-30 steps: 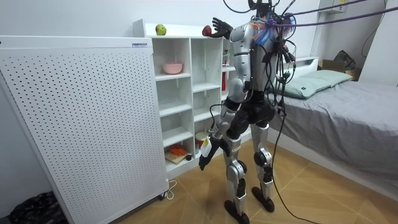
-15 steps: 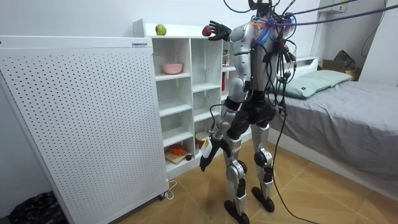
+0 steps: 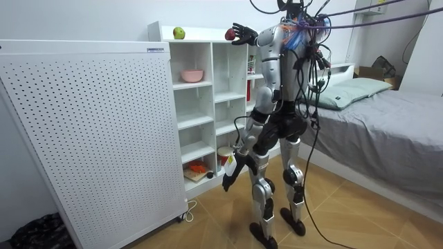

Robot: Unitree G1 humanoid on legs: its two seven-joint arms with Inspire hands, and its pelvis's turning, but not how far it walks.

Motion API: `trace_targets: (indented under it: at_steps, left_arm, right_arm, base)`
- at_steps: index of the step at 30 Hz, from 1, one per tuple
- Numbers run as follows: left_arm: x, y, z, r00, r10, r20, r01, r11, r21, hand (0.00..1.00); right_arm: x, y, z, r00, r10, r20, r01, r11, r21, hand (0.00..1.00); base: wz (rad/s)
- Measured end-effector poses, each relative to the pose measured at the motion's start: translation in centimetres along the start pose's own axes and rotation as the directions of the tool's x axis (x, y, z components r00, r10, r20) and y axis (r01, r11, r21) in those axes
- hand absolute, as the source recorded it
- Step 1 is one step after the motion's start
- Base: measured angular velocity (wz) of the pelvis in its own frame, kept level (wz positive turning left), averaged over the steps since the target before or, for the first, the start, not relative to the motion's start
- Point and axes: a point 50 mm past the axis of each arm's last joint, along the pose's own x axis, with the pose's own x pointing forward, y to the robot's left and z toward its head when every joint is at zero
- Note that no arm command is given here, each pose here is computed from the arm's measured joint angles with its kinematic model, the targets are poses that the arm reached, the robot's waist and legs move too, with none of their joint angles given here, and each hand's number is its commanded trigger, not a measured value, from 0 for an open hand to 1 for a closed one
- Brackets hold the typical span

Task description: Arrange fruit in the closet

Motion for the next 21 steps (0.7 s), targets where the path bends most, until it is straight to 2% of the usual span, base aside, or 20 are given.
trace_targets:
  at_steps: [20,21]
  left_arm:
    - [0.01,0.07,0.16,1.000,-0.002,0.006,0.002,1.000,-0.001,0.00]
    - [0.01,0.05,0.15,1.000,-0.003,0.005,0.003,1.000,-0.001,0.00]
  right_arm:
    - [0.54,0.77,0.65,0.999,0.046,0.020,-0.046,0.999,-0.014,0.00]
    - [0.54,0.78,0.65,0.999,0.047,0.020,-0.046,0.999,-0.014,0.05]
  base:
    - [0.01]
    - [0.03]
